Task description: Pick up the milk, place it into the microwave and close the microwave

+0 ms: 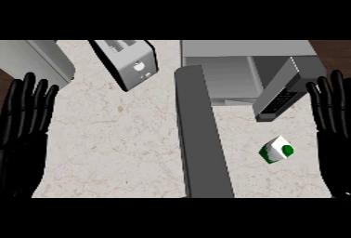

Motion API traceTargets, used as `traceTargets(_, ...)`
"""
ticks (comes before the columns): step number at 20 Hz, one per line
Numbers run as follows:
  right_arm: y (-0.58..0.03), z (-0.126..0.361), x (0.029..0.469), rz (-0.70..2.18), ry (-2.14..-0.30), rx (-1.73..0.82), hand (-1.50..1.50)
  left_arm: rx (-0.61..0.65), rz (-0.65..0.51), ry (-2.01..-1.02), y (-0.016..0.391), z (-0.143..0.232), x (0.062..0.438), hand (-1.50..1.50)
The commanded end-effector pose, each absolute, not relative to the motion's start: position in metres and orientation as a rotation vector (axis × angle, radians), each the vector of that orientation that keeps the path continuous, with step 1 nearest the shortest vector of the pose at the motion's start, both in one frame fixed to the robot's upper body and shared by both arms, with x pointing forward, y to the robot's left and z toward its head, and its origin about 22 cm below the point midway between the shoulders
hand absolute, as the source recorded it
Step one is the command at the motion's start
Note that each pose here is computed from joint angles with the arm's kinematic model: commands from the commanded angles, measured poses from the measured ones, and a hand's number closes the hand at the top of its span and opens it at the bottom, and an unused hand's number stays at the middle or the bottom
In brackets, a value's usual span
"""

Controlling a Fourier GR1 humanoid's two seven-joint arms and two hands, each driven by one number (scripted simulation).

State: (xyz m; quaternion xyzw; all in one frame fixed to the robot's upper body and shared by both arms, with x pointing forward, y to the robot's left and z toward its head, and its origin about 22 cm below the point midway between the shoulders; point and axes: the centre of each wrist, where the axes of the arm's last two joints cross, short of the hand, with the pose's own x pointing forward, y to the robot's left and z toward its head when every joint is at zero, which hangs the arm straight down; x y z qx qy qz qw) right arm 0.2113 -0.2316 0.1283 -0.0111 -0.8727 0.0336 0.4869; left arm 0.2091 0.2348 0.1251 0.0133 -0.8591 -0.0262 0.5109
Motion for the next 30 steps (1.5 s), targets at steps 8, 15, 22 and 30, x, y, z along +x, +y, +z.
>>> traceTargets(8,-0.255,0.09,0.188,0.212,-1.976,0.461,-1.5,0.045,0.048,-1.938,0.25,0.104,0.216,-1.5)
traceTargets(15,-0.282,0.068,0.153,0.204,-1.936,0.493,-1.5,0.047,0.072,-1.946,0.247,0.076,0.18,-1.5)
traceTargets(22,-0.289,0.078,0.127,0.193,-1.966,0.361,-1.5,0.054,0.077,-1.947,0.262,0.078,0.152,-1.5)
traceTargets(30,-0.273,0.048,0.153,0.12,-2.006,0.084,-1.5,0.034,0.059,-1.924,0.253,0.066,0.111,-1.5)
